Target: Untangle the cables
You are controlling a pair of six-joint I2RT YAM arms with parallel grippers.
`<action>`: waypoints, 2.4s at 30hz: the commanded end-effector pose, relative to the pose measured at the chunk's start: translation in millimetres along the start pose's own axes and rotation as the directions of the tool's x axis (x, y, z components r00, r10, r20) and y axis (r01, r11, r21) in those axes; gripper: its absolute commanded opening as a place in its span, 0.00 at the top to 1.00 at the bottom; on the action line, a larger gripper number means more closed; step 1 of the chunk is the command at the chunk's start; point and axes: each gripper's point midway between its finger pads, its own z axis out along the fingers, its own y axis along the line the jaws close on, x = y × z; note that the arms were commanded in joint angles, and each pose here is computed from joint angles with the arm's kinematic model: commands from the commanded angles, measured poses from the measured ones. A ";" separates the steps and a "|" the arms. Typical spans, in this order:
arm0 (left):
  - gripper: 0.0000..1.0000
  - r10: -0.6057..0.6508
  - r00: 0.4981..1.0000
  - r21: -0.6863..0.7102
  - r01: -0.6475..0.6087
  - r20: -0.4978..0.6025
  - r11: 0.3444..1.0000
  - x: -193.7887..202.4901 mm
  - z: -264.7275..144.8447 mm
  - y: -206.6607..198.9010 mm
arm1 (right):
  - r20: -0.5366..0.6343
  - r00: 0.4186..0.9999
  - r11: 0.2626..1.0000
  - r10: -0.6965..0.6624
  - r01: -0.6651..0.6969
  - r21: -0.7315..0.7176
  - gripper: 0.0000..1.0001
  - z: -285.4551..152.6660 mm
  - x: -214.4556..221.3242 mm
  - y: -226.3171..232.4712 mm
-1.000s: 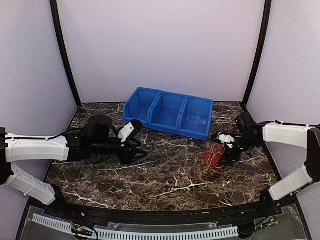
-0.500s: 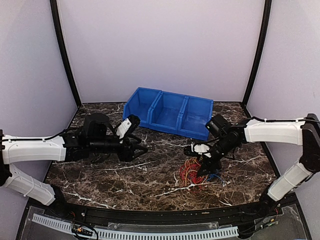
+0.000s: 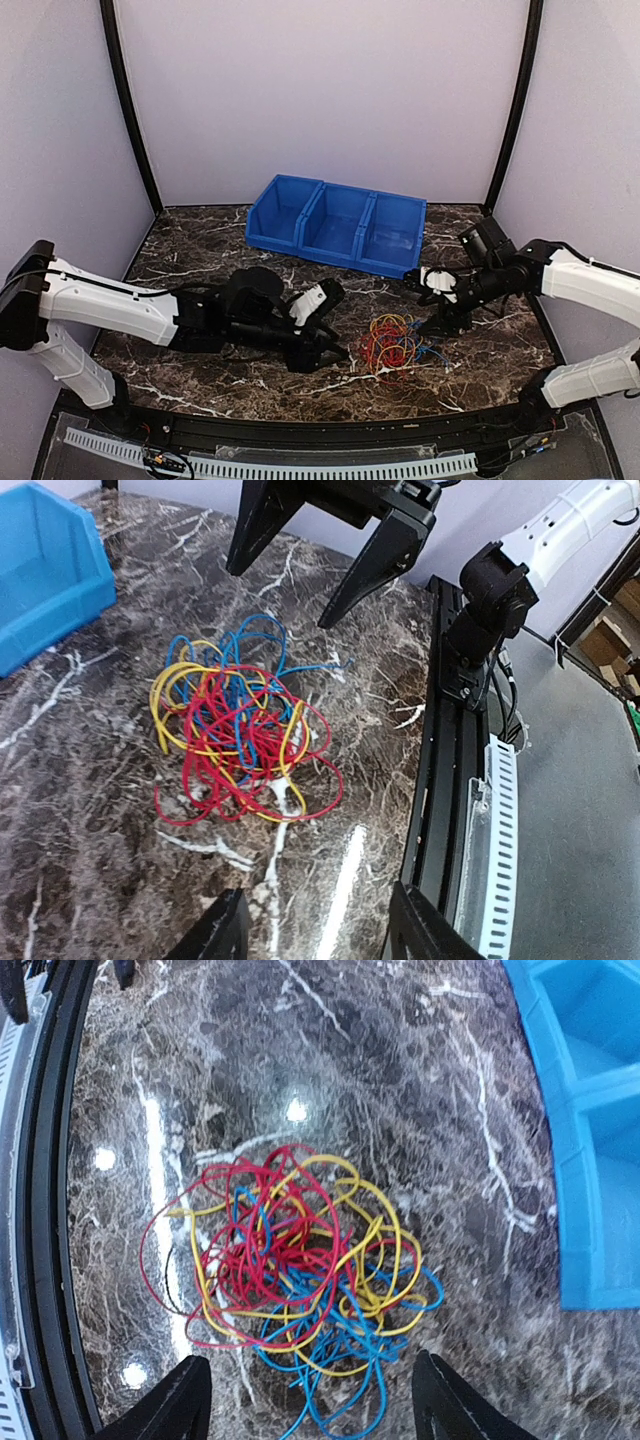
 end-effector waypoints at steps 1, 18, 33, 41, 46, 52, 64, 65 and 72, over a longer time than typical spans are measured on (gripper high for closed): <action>0.51 -0.040 0.997 0.014 0.041 -0.064 0.999 -0.4 32.1 -21.3 | 0.005 0.997 0.997 0.076 -0.076 0.009 0.31 6.0 23.0 1.6; 0.63 -0.056 0.991 -0.085 0.046 -0.120 0.995 -10.4 95.8 -11.8 | 0.180 0.973 0.972 0.142 -0.172 0.162 0.35 -20.3 30.1 -32.6; 0.63 0.000 0.965 -0.179 -0.048 -0.261 0.983 3.8 127.0 11.2 | 0.187 0.971 0.970 0.148 -0.179 0.162 0.33 -21.8 30.9 -33.0; 0.89 0.022 0.969 -0.145 -0.059 -0.247 0.988 -2.5 128.7 6.0 | 0.176 0.972 0.969 0.152 -0.182 0.167 0.33 -19.6 33.9 -35.1; 1.00 0.035 0.977 -0.125 -0.062 -0.213 0.990 -16.6 120.9 -1.0 | 0.166 0.974 0.967 0.155 -0.184 0.176 0.33 -18.2 36.7 -36.8; 1.00 0.052 0.995 -0.128 -0.063 -0.081 0.990 -60.2 89.5 -10.6 | 0.218 0.969 0.977 0.119 -0.153 0.149 0.33 -28.1 18.1 -34.4; 1.00 -0.085 0.989 -0.131 0.101 0.122 0.986 -94.7 39.6 2.4 | 0.290 0.957 0.996 0.001 0.025 -0.088 0.30 -14.2 -57.4 5.5; 1.00 -0.098 0.986 -0.138 0.116 0.134 0.984 -92.5 36.5 6.2 | 0.276 0.961 0.993 -0.015 0.046 -0.106 0.28 -6.7 -60.0 9.3; 1.00 -0.238 0.952 -0.316 0.290 0.194 0.903 -63.8 12.8 50.5 | 0.220 0.967 0.969 -0.127 0.168 -0.182 0.23 37.3 -77.8 31.2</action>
